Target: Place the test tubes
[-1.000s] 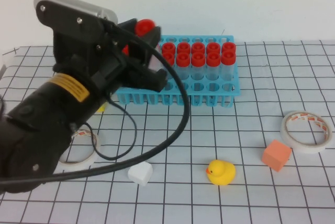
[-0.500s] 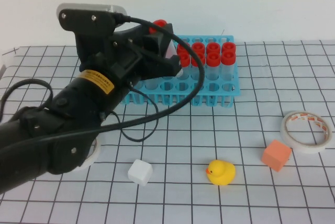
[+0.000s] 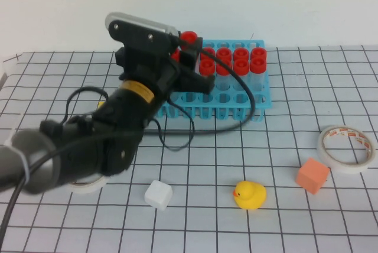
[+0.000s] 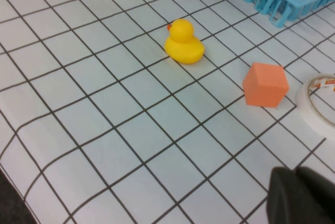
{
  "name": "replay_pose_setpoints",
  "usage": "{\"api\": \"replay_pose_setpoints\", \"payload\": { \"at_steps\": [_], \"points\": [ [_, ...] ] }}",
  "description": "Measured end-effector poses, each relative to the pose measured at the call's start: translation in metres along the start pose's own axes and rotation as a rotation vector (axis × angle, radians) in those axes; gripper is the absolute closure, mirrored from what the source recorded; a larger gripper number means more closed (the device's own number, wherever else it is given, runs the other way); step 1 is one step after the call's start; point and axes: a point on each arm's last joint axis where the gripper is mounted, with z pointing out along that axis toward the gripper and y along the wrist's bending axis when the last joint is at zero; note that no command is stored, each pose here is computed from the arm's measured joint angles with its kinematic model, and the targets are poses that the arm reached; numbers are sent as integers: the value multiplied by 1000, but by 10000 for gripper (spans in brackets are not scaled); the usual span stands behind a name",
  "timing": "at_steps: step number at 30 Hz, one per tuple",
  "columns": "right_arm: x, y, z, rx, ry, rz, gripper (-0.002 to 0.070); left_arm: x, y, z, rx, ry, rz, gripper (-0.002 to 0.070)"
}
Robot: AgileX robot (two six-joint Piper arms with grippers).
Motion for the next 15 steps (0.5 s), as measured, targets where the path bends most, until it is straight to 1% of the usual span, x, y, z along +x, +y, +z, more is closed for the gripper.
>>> {"api": "replay_pose_setpoints", "payload": {
  "at_steps": [4,5,7,11,15],
  "points": [
    [0,0,0,0,0,0,678,1,16,14,-46,51,-9,412],
    [0,0,0,0,0,0,678,2,18,15,-49,55,-9,412],
    [0,0,0,0,-2,0,678,7,19,17,-49,71,-3,412],
    [0,0,0,0,-2,0,678,19,17,21,-16,106,32,412],
    [0,0,0,0,-2,0,678,33,17,25,-7,140,4,412]
  ]
}}
